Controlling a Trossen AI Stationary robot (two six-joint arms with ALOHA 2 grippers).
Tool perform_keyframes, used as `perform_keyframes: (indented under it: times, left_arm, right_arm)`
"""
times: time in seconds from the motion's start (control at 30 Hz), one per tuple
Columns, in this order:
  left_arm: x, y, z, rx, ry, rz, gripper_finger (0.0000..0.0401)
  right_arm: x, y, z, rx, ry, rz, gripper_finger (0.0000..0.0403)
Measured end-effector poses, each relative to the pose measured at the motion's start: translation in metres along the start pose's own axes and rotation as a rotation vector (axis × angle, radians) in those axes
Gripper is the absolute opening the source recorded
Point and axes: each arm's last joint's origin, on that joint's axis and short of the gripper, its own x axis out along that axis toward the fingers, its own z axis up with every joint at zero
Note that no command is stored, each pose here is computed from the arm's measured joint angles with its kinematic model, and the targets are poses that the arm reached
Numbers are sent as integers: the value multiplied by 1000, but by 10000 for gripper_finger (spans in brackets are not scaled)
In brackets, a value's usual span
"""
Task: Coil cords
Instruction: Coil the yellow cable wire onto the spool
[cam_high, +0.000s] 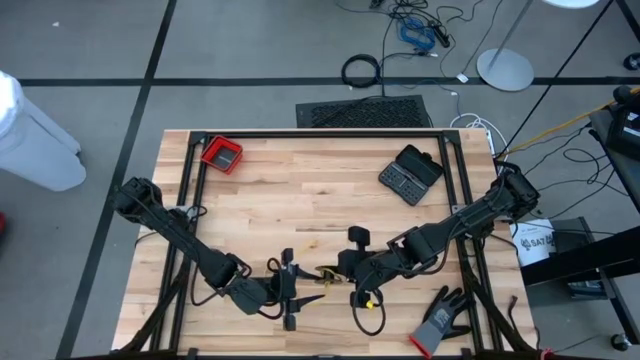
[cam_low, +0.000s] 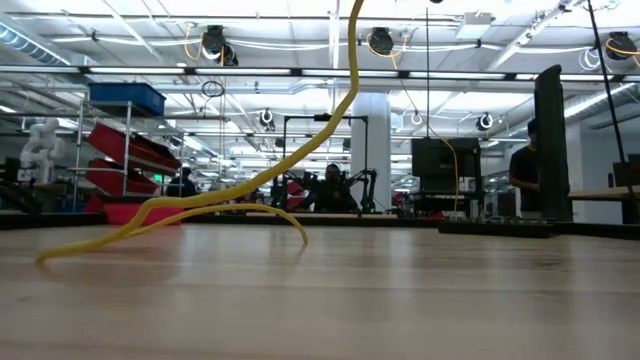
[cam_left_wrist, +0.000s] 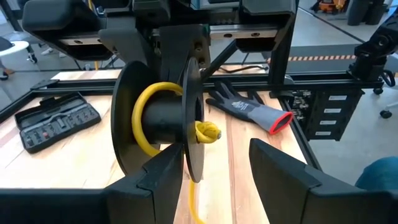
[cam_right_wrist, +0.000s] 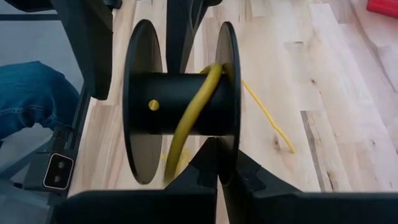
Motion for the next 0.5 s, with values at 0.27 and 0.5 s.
perform_keyframes:
  times: [0.27,0.5]
  left_arm:
    - [-1,-2,0,0,4,-32,189]
    - [-1,-2,0,-1,4,-31,189]
  right_arm:
    - [0,-1,-1,-6,15,-5,0]
    - [0,-1,-2,-7,20,-6,0]
